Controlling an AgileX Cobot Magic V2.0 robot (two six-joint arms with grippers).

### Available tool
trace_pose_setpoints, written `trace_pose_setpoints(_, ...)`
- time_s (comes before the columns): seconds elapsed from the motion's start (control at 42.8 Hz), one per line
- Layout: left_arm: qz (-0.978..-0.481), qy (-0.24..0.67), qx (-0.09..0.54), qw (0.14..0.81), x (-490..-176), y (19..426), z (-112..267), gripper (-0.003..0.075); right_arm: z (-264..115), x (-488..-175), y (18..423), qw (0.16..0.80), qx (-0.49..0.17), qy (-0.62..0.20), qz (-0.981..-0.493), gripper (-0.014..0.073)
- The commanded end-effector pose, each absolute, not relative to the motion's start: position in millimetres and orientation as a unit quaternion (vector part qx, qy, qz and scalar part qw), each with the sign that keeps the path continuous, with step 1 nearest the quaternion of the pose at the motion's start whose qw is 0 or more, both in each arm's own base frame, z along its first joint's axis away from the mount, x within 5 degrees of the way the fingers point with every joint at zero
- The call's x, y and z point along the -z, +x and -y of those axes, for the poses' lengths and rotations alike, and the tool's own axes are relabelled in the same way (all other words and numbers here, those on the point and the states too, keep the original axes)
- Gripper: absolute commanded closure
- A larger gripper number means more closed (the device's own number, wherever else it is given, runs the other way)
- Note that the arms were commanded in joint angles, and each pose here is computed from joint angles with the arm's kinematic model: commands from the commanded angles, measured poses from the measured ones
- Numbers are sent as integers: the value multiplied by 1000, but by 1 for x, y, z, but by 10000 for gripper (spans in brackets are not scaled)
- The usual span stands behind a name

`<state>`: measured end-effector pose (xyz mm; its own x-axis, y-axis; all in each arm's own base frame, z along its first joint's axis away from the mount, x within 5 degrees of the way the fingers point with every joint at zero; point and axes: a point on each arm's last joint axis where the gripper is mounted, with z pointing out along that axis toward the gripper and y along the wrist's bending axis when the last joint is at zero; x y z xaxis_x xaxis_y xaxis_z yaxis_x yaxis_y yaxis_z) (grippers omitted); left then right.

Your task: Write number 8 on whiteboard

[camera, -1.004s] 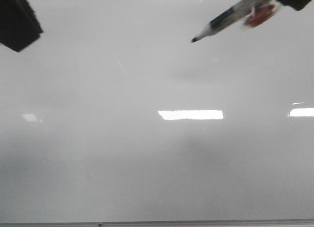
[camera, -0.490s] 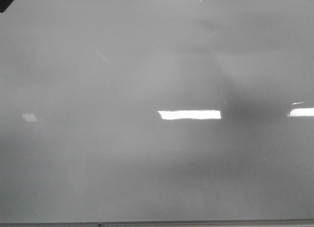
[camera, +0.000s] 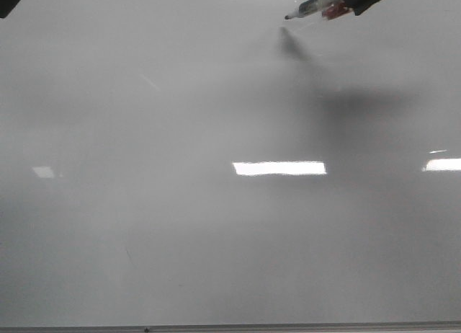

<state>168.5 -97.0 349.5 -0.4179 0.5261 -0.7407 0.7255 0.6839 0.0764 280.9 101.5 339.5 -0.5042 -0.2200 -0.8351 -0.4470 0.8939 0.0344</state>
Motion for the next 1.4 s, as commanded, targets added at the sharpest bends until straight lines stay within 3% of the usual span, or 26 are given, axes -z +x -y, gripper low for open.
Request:
trace_pose_setpoints(0.0, -819, 354, 141, 430, -365, 169, 97, 281, -102, -359, 291, 501, -119, -189, -836, 664)
trace_pose_setpoints(0.233, -819, 354, 141, 430, -365, 169, 97, 281, -111, -325, 296, 417, -109, -230, -873, 664)
trace_pose_setpoints(0.444, -819, 354, 141, 430, -365, 169, 97, 281, -91, -290, 282, 379, -94, -196, -899, 663)
trace_pose_setpoints(0.607, -819, 354, 141, 430, -365, 169, 97, 281, -104, -268, 276, 377, -100, -207, -897, 663)
trace_pose_setpoints(0.794, -819, 354, 141, 430, -365, 169, 97, 281, -120, -276, 291, 396, -111, -213, -886, 663)
trace_pose_setpoints(1.004, -820, 355, 141, 427, -364, 169, 97, 281, -96, -296, 304, 408, -102, -174, -890, 663)
trace_pose_setpoints(1.191, -819, 354, 141, 430, -365, 169, 97, 281, -114, -316, 305, 427, -113, -207, -873, 663)
trace_pose_setpoints(1.377, -819, 354, 141, 430, -365, 169, 97, 281, -122, -321, 289, 380, -122, -246, -883, 663)
